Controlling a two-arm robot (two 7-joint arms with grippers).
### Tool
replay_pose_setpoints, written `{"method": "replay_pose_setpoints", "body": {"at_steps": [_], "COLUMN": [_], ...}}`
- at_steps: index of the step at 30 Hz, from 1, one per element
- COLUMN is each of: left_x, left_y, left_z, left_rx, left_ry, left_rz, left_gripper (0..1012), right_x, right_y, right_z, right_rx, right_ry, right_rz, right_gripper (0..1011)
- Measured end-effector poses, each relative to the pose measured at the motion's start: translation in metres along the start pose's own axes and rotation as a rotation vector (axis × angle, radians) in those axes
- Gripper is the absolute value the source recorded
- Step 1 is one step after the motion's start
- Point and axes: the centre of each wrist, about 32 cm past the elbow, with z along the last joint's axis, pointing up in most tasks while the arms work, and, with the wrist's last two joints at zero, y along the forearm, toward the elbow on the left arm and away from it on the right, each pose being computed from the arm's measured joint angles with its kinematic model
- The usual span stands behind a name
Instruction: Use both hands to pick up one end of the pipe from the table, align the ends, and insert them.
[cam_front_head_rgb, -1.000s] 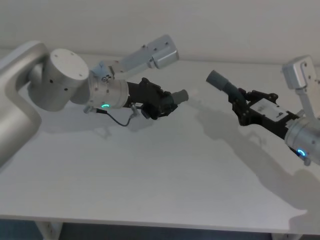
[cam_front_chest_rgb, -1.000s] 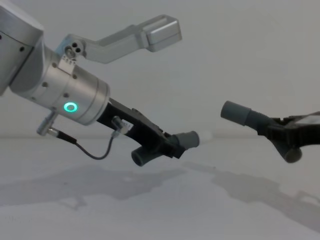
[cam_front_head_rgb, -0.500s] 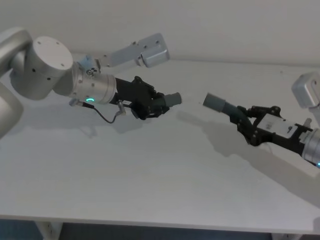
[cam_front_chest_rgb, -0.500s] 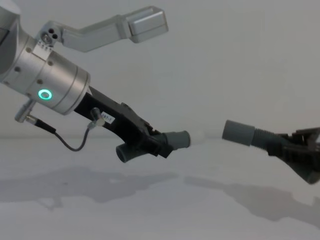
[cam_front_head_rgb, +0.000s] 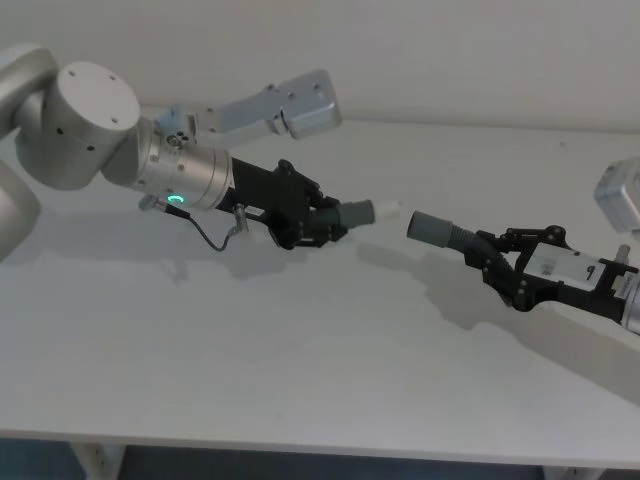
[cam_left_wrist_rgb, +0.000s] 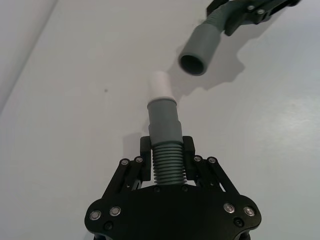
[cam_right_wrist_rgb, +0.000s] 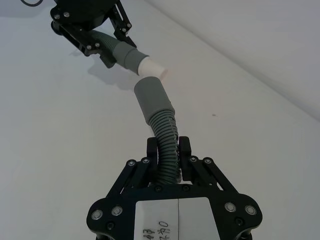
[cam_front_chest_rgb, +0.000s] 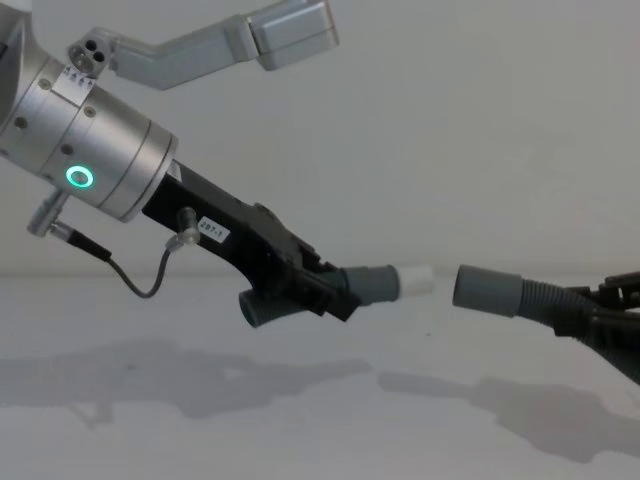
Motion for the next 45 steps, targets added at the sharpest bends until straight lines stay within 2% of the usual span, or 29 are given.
{"method": "replay_pose_setpoints", "body": {"at_steps": [6,16,29,45], "left_x": [-0.0006,-0.001,-0.0011,-0.0011], "left_y": [-0.0026,-0.0053,-0.0067,-0.0078], "left_z": [0.0,0.0002,0.0014,0.0028], "left_rx": [-0.009,-0.011,0.002,0.049], "left_ry": [-0.001,0.002,0.008,0.003], "left_rz": [-0.045,-0.081,-0.094,-0.101], "left_gripper": [354,354,354,354], "right_x": [0.0009,0.0017,0.0026,0.0052], "right_y": [-0.0015,-0.0038,-0.0053,-0.0029], "right_z": [0.0,0.0,-0.0003,0.0006], "right_rx": [0.0,-0.003,-0.014,-0.024], "right_ry": [-0.001,-0.001,-0.002,0.003], "right_rz": [0.012,0.019,0.025,0.017], "right_gripper": [244,244,244,244]}}
